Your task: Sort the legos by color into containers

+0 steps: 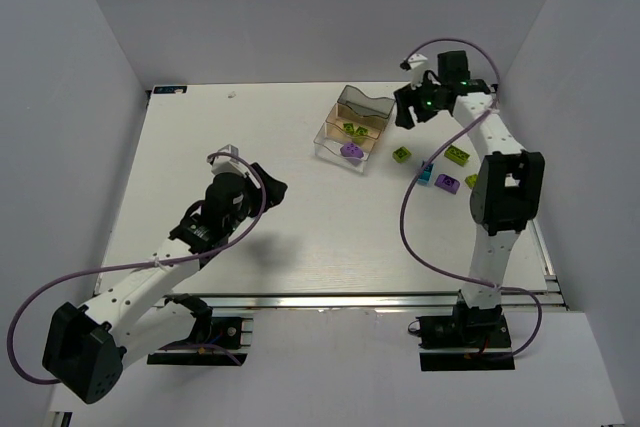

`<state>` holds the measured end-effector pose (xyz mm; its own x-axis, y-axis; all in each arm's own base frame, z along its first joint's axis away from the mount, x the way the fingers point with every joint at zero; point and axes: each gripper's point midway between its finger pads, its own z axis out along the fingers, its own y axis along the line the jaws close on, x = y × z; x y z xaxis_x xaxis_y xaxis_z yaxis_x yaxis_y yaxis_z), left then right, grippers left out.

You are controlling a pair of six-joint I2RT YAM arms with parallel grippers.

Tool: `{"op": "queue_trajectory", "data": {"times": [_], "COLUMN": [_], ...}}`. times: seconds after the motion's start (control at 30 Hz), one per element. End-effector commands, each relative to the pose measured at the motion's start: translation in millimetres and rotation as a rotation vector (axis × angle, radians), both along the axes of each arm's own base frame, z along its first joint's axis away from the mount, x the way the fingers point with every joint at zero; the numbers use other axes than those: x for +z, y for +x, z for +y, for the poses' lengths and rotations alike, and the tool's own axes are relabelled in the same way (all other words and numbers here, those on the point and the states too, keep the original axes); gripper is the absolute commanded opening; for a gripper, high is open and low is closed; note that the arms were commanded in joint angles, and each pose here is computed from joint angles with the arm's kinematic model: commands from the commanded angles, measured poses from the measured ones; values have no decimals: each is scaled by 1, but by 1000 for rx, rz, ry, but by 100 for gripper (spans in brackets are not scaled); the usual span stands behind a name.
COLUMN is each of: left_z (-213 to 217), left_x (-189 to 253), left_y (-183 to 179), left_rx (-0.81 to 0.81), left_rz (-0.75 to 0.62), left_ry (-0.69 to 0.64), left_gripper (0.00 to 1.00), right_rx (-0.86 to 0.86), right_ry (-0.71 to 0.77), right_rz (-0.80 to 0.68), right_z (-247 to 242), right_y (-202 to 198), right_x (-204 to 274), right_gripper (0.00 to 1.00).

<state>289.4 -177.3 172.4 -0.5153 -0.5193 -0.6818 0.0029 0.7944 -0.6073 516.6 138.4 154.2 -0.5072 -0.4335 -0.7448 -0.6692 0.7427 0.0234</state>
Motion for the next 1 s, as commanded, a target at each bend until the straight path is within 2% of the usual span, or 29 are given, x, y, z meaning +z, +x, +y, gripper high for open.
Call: {"op": "queue_trajectory", "data": {"times": [0.0, 0.1, 0.13, 0.43, 0.67, 0.97], "left_z": [-1, -1, -2, 2, 6, 6], "left_x": [10, 8, 7, 3, 2, 3], "left_y": [-2, -2, -3, -8, -13, -11], "left_rx": [-13, -16, -23, -26, -8, -2], "left_rz": [-38, -41, -41, -38, -38, -34], "left_ry": [-27, -25, -24, -16, -36, -31], "left_gripper": [76, 76, 76, 76, 76, 76], "right_rx": [2, -1, -5, -30, 29, 62], "right_ry": [-80, -186, -274, -445, -528, -526], "right_rz": [22, 46, 57, 142, 137, 163], "right_z": [-51, -84, -106, -185, -199, -199], "right_y": [-25, -37, -41, -28, -17, -8], "right_x": [7, -5, -14, -50, -74, -101], "right_gripper": [75, 78, 79, 79, 77, 74]}}
